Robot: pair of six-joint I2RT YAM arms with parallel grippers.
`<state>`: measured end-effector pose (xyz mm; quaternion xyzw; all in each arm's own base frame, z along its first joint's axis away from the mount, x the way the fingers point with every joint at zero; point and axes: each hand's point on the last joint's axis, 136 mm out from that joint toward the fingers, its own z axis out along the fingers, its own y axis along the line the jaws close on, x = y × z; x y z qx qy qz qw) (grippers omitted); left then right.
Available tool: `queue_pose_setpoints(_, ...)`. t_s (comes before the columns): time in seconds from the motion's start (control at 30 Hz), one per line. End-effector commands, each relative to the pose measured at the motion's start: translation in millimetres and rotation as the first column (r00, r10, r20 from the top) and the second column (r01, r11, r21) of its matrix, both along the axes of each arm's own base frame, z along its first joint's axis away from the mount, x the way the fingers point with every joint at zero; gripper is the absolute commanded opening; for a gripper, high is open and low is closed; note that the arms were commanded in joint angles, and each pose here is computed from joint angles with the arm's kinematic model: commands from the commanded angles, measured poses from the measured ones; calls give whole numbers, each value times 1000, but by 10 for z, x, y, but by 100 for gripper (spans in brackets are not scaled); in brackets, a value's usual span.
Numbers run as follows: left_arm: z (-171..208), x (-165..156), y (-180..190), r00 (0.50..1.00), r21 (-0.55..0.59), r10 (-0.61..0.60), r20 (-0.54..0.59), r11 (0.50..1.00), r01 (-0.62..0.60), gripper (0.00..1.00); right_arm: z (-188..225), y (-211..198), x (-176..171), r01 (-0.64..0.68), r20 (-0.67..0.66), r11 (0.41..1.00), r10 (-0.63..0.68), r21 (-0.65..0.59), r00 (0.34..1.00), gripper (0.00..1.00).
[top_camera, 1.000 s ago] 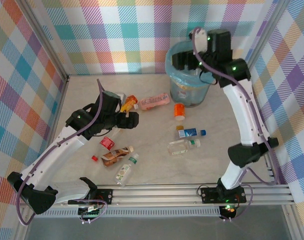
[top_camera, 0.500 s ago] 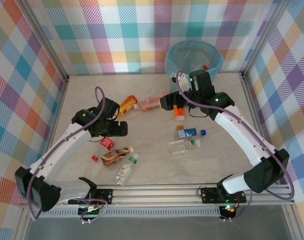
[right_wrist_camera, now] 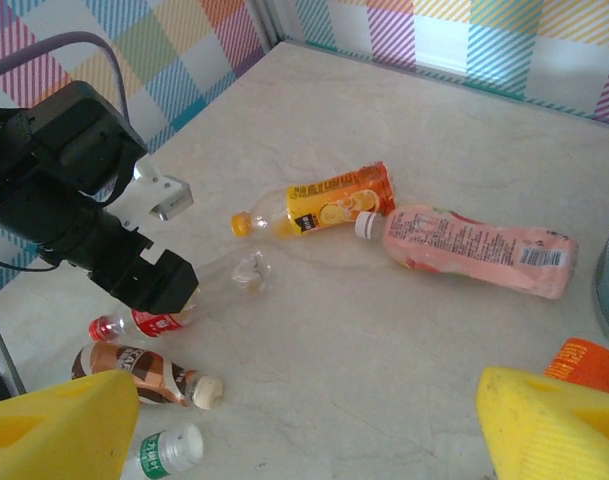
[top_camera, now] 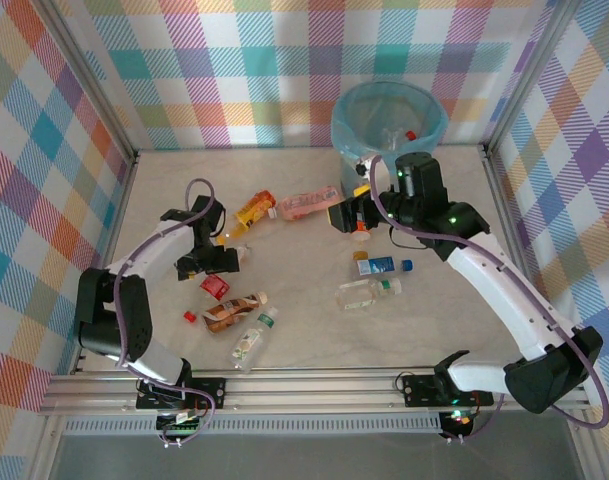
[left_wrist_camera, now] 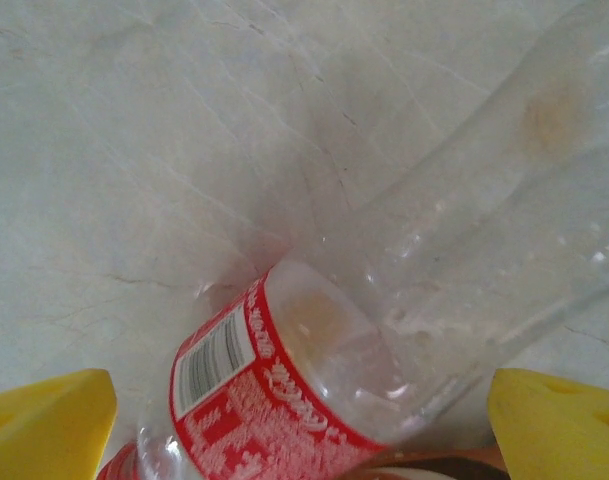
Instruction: Put the plastic bottles in the bin
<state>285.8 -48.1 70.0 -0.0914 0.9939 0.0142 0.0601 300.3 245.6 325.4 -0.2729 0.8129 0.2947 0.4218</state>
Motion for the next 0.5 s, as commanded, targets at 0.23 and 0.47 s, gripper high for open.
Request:
queue_pose_setpoints(0.23,-375,-224,-79,995,-66,-28,-95,998,22,94,-69,61,57,-20,18,1000,20,-24,1000,88)
queue_pose_setpoints(0.47,-470,-263,-64,993,-59,-18,-114,998,11,89,-42,128,113,-32,4,999,32,-16,999,88)
